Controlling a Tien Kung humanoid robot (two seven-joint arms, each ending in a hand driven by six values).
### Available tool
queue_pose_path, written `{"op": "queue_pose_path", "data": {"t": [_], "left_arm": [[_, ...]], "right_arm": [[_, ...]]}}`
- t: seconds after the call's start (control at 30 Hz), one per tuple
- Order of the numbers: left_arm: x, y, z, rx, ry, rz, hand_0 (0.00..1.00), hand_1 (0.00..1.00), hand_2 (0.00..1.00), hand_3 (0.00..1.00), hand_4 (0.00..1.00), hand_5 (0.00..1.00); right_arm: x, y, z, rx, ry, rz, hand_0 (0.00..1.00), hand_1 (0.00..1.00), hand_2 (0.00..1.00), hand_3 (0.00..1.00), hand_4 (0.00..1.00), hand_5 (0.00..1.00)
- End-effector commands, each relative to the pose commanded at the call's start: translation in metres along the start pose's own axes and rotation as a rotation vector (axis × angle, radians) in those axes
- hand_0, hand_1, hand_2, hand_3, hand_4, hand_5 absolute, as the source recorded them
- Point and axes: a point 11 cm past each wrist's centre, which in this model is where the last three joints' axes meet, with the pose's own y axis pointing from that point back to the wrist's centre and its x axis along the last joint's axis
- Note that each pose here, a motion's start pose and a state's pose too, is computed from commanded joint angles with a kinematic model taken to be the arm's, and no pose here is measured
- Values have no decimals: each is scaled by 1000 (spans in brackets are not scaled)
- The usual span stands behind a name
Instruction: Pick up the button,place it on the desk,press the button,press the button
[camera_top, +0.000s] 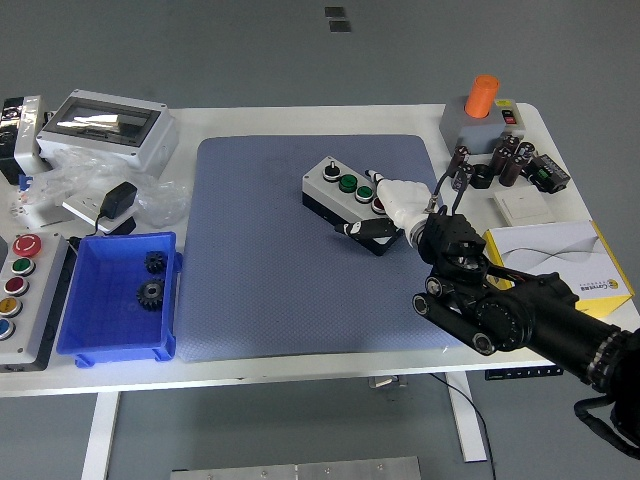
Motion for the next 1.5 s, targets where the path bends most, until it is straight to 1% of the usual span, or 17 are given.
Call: {"op": "queue_pose_path", "data": {"t": [0.17,0.2,0.33,0.37,0.53,0.57,0.63,0.77,0.8,0.93,0.97,1.03,1.13,1.17,1.33,1.37,1.5], "left_arm": [[0,0,0,-2,1,-1,723,728,595,593,581,179],[0,0,0,-2,2,-2,724,729,596,593,584,179],[-1,0,-1,-3,3,-4,724,729,596,593,584,179],[-1,0,-1,-4,4,-4,724,729,596,594,585,177],[-2,0,-1,-7,6,-6,724,729,596,594,585,177],[-2,0,-1,-8,7,-6,725,730,597,595,587,179],[-2,0,-1,-8,7,-6,725,730,597,595,587,179],[-1,0,-3,-6,9,-4,725,730,597,595,587,179],[-1,0,-3,-6,10,-4,726,730,599,596,588,177],[-2,0,-4,-5,10,-4,726,730,599,596,588,177],[-2,0,-5,-4,10,-4,726,731,598,596,589,179],[-2,0,-6,-3,10,-5,726,731,598,596,589,179],[-3,0,-6,-3,10,-6,726,731,598,596,589,179],[-3,0,-6,-2,9,-6,726,732,598,597,590,180],[-4,0,-7,-1,9,-7,726,732,598,597,590,180],[-4,0,-7,-1,9,-7,726,732,598,597,591,181],[-3,0,-6,-3,10,-6,726,732,598,597,591,181]], "right_arm": [[3,-2,4,0,-2,20,304,487,533,988,935,403],[3,-2,4,0,-3,25,251,429,436,734,747,212],[1,-2,4,9,-8,34,251,429,436,734,747,212],[1,-1,4,13,-10,37,230,403,401,586,700,187],[1,1,-1,45,-11,51,230,403,401,586,700,187],[1,2,-3,58,-11,51,195,368,358,470,663,194],[1,4,-6,84,-11,49,195,368,358,470,663,194],[4,12,-13,183,-18,53,195,368,358,470,663,194],[5,15,-16,211,-19,54,181,358,318,345,517,87],[2,30,-21,339,27,55,181,358,318,345,517,87],[1,35,-23,376,44,58,187,364,315,316,446,51],[-1,45,-29,452,75,64,187,364,315,316,446,51],[-4,54,-35,530,101,71,187,364,315,316,446,51],[-6,56,-36,548,109,72,224,394,308,315,457,66],[-13,58,-36,565,140,64,224,394,308,315,457,66],[-13,58,-36,564,142,62,290,425,311,315,471,65],[-17,58,-37,559,134,40,290,425,311,315,471,65]]}}
